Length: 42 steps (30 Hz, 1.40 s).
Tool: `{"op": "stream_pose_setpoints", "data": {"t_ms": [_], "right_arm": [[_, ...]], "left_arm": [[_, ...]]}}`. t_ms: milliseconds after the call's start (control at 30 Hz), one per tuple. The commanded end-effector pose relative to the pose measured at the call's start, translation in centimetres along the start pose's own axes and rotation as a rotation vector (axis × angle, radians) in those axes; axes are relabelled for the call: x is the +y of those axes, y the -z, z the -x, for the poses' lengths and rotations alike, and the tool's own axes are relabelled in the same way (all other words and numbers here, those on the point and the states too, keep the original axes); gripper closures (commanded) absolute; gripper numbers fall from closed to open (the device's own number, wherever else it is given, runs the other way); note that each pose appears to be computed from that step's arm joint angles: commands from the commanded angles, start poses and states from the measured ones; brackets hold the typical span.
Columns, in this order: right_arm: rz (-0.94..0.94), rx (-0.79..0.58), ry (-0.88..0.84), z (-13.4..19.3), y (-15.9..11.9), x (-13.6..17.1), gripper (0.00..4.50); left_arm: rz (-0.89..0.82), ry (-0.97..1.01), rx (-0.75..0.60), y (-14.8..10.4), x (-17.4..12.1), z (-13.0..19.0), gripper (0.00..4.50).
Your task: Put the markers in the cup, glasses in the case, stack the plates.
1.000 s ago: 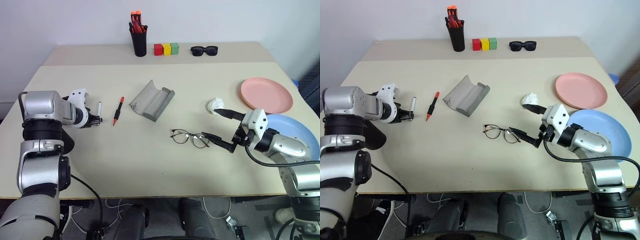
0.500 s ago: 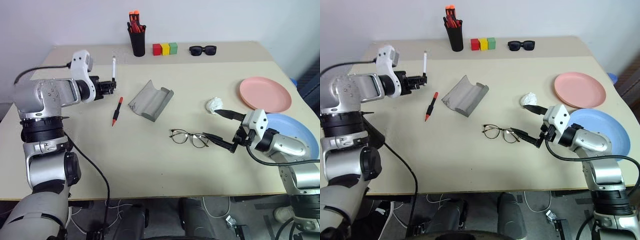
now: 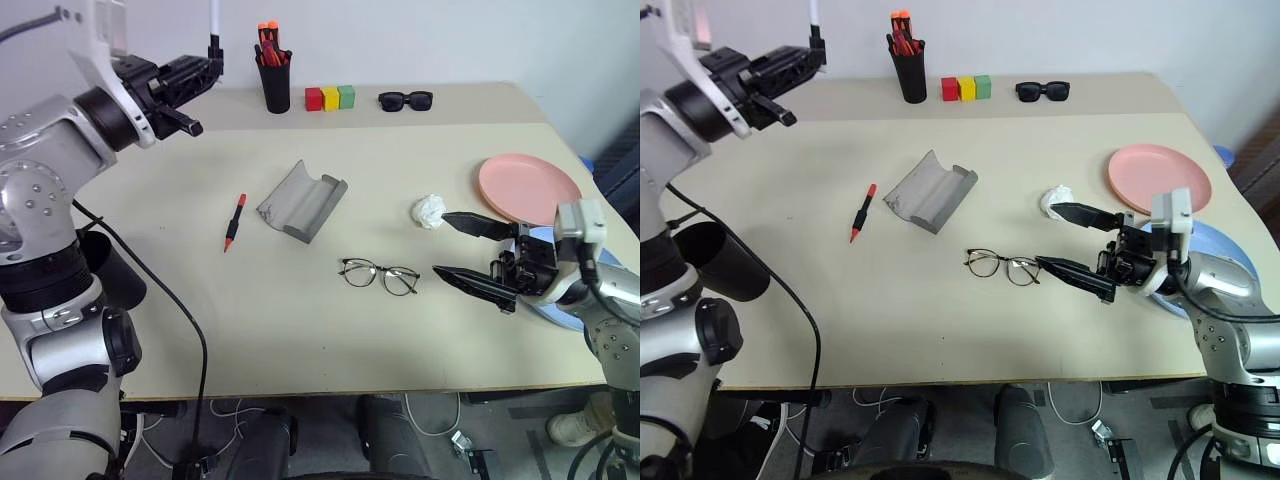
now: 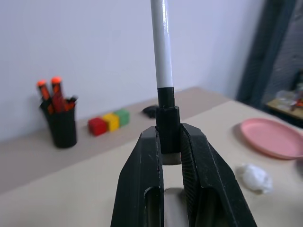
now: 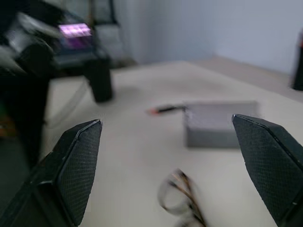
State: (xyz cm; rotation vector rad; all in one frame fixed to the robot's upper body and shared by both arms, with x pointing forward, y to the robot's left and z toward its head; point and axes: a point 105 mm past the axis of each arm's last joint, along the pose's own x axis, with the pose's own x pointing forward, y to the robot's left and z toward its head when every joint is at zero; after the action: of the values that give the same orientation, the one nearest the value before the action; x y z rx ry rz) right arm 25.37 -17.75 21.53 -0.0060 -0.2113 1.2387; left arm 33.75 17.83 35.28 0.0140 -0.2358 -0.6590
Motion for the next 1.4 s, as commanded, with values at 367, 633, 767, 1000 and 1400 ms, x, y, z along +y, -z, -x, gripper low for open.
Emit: {"op": "stream_pose_setpoints", "data": {"t_ms": [367,633,767,1000,1400], "right_arm": [[0.007,-0.09,-0.138,-3.3,-1.9,1.1,0.0],[0.007,-0.074,-0.153,-3.7,-1.8,1.1,0.0],[0.008,-0.066,-0.158,-3.8,-1.8,1.2,0.0],[0.017,-0.068,-0.159,-4.1,-2.2,1.6,0.0],[0.02,-0.068,-0.148,-4.2,-2.3,1.5,0.0]], "left_arm": [[0.054,-0.131,-0.233,-3.5,1.2,7.3,4.47],[0.008,-0.361,-0.25,-0.3,4.1,14.1,4.47],[-0.049,-0.451,-0.229,0.6,5.1,15.7,4.47],[-0.101,-0.59,-0.136,4.0,6.5,18.7,4.47],[-0.049,-0.648,-0.089,7.9,6.3,19.7,4.47]]}}
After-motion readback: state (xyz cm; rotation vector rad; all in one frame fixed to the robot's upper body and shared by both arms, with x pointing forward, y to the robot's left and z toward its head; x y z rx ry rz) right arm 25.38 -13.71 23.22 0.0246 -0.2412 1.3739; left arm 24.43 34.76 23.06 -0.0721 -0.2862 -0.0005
